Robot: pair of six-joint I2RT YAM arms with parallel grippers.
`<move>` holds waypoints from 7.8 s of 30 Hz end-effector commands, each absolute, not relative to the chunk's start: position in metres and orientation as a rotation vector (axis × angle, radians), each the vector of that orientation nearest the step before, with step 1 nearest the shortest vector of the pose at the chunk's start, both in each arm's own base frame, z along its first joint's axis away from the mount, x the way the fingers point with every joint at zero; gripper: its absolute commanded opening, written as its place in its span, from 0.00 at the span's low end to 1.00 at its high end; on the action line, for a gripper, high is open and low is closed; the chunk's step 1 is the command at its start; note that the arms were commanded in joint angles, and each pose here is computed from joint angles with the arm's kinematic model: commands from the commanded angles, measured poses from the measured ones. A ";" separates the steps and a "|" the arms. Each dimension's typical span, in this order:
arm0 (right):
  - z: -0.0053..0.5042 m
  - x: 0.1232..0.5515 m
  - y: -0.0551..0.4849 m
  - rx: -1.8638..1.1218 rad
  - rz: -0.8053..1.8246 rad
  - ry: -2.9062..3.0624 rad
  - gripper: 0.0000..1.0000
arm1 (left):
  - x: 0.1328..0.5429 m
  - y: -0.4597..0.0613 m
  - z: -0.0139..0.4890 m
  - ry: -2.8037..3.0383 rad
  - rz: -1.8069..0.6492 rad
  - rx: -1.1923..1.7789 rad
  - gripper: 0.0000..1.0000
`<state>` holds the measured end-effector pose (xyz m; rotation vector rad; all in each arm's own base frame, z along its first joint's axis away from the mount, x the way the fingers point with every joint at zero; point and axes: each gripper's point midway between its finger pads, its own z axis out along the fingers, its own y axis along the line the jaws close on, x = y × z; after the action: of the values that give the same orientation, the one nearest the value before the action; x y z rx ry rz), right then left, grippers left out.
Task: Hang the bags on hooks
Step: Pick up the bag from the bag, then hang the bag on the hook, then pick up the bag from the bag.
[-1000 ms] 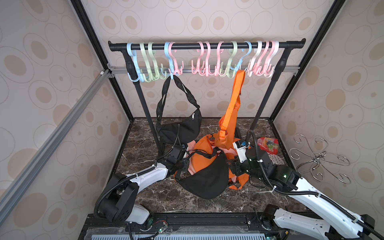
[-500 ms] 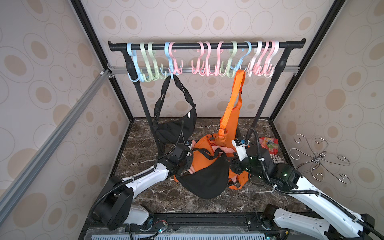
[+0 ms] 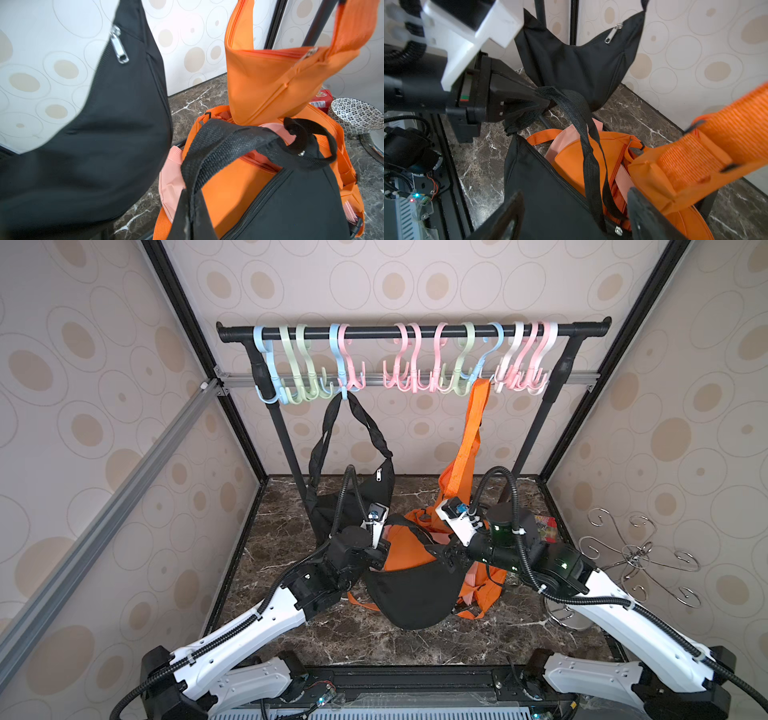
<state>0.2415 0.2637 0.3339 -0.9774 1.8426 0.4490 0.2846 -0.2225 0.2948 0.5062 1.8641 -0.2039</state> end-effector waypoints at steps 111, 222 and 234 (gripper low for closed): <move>0.574 0.384 0.292 -0.554 0.571 1.485 0.00 | 0.419 -0.246 0.565 1.533 -0.204 0.425 0.00; 0.150 0.241 0.169 -0.168 0.259 2.419 0.78 | 0.273 -0.215 0.213 1.948 -0.656 0.259 0.76; 0.122 0.277 0.070 0.378 0.058 2.485 0.73 | 0.268 -0.228 0.147 2.125 -0.800 0.118 0.76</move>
<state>0.2801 0.0749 0.1266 0.3022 2.4745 0.0563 0.2658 -0.2194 0.1449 0.1825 2.1371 -0.7085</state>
